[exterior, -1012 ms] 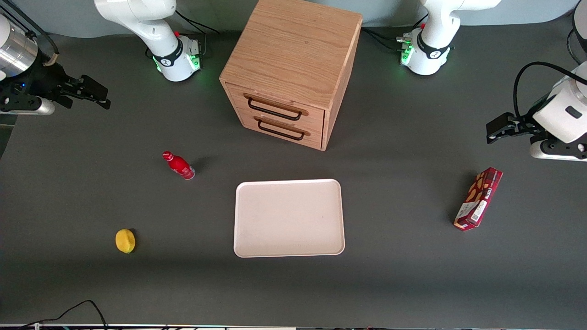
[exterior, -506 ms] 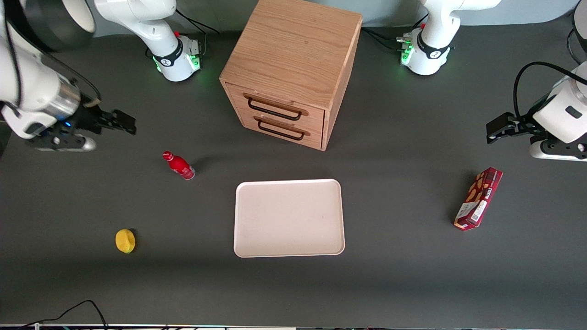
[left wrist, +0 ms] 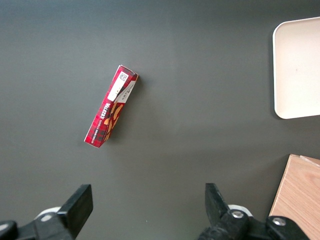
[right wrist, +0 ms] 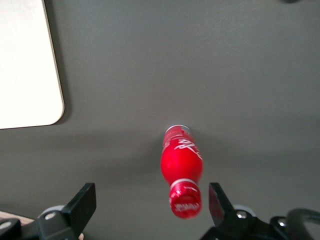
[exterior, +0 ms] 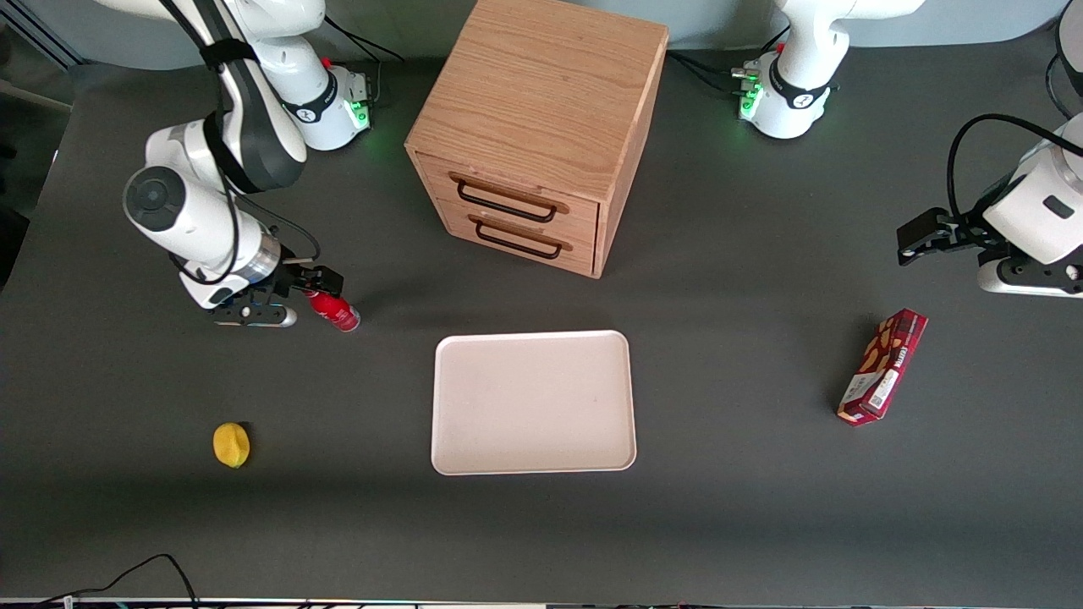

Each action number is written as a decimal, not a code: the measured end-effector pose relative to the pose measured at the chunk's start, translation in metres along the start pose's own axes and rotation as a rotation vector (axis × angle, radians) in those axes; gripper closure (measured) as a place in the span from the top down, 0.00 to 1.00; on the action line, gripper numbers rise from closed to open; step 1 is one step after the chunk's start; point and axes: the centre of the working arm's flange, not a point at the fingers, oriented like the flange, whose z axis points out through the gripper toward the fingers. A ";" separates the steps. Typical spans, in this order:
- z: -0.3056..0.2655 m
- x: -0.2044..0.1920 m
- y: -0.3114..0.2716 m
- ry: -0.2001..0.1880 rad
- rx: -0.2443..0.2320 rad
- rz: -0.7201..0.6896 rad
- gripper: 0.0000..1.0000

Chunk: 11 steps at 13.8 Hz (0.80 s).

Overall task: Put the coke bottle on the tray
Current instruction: 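Lower the right gripper around the bottle and close on it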

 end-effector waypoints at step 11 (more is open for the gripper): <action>0.027 -0.015 0.009 0.038 -0.051 -0.046 0.94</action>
